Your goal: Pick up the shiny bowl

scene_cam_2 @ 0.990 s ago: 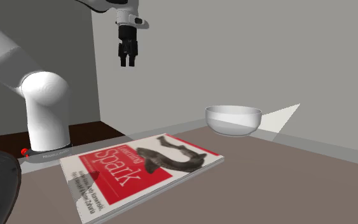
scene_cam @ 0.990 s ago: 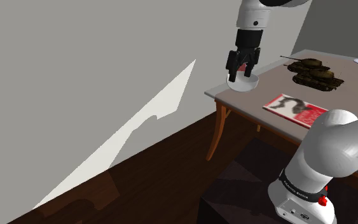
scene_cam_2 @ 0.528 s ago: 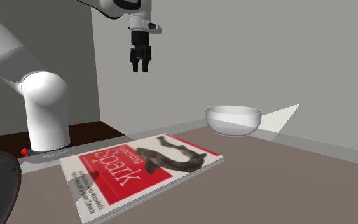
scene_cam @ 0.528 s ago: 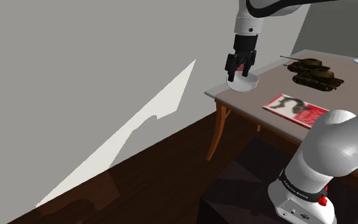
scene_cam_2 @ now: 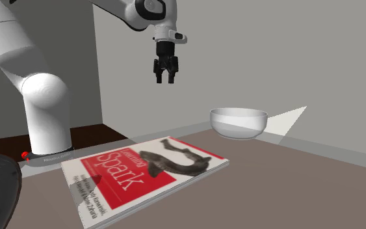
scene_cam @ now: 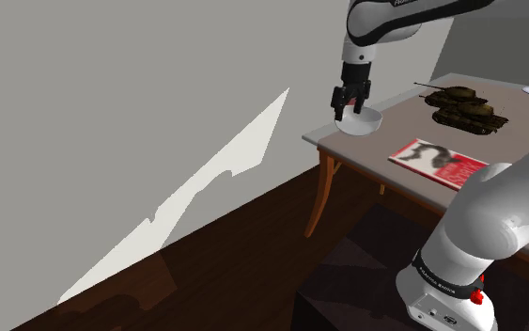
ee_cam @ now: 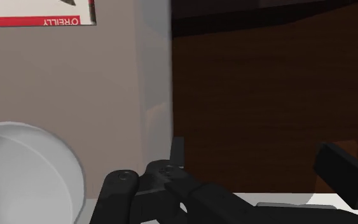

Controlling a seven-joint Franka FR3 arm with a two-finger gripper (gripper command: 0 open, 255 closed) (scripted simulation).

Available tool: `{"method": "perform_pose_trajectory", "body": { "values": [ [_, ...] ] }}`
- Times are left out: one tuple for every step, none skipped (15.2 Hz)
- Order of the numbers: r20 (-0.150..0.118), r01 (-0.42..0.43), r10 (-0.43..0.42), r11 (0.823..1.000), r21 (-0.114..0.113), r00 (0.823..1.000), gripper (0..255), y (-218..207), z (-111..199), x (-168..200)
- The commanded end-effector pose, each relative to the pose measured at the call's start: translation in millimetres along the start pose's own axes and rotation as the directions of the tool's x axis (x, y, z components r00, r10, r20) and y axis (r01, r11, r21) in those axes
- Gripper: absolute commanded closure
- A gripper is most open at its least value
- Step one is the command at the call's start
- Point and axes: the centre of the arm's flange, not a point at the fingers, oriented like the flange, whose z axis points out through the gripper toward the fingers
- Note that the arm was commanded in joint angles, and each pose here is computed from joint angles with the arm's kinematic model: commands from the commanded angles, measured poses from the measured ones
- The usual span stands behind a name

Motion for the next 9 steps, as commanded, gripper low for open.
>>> {"method": "perform_pose_trajectory", "body": {
  "values": [
    [-0.001, -0.001, 0.001, 1.000, -0.009, 1.000, 0, 20.4, 5.6, 13.6],
    [-0.001, -0.002, 0.002, 1.000, -0.013, 1.000, 0, 29.7, 9.8, 21.2],
    [-0.001, -0.003, 0.003, 1.000, -0.017, 1.000, 0, 39.1, 13.9, 28.7],
    [-0.001, -0.004, 0.004, 1.000, -0.021, 1.000, 0, 48.5, 18.0, 36.3],
    [-0.002, -0.005, 0.005, 1.000, -0.025, 1.000, 0, 57.9, 22.0, 43.8],
    [-0.002, -0.005, 0.005, 1.000, -0.029, 1.000, 0, 67.3, 26.1, 51.4],
    [-0.002, -0.006, 0.006, 0.999, -0.033, 1.000, 0, 76.7, 30.0, 58.9],
    [-0.002, -0.007, 0.007, 0.999, -0.037, 1.000, 0, 86.2, 34.0, 66.4],
    [-0.002, -0.008, 0.008, 0.999, -0.041, 1.000, 0, 95.7, 37.8, 74.0]
  ]
}}
